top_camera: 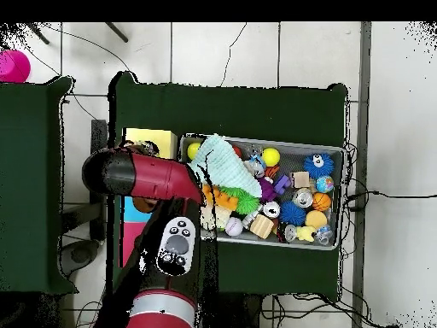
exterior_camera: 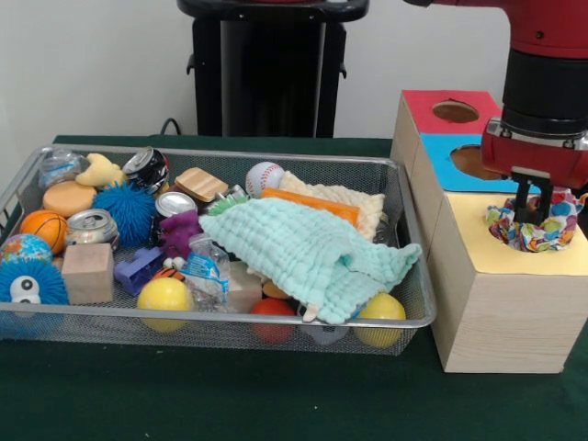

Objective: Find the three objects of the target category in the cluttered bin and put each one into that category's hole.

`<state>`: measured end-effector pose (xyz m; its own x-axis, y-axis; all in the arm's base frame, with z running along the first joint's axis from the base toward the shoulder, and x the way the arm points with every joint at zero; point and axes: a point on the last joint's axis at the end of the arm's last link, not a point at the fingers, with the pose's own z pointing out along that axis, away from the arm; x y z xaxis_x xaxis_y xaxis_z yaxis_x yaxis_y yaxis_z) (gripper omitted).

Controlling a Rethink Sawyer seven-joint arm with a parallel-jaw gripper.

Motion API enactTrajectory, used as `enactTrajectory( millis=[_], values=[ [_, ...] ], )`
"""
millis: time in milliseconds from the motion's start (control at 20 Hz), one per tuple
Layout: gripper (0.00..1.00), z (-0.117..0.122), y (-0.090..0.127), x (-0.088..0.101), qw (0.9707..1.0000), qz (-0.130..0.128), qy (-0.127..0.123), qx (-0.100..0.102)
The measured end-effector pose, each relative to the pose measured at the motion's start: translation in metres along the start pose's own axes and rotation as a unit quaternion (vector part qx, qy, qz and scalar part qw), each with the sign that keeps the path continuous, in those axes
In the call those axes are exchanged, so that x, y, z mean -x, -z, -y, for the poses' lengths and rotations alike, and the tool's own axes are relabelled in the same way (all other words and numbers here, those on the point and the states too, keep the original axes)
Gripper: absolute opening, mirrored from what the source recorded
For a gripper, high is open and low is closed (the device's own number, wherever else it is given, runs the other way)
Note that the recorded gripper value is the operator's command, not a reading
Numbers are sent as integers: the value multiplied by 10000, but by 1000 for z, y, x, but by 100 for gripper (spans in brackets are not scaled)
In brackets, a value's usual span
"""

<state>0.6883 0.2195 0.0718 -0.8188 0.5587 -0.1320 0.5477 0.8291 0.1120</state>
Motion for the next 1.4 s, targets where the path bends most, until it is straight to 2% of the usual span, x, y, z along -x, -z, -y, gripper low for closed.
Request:
enactTrajectory(
  millis=[200, 450, 800, 1200, 1400],
  values=[
    [0, -1, 0, -2, 10000, 57, -52, -59],
    [0, -3, 0, -3, 9997, 167, 68, -182],
    [0, -5, -1, 1, 9993, 116, 134, -315],
    [0, -6, -15, 6, 9990, 110, 188, -393],
    [0, 1, -28, 6, 9985, 94, 196, -499]
  ],
)
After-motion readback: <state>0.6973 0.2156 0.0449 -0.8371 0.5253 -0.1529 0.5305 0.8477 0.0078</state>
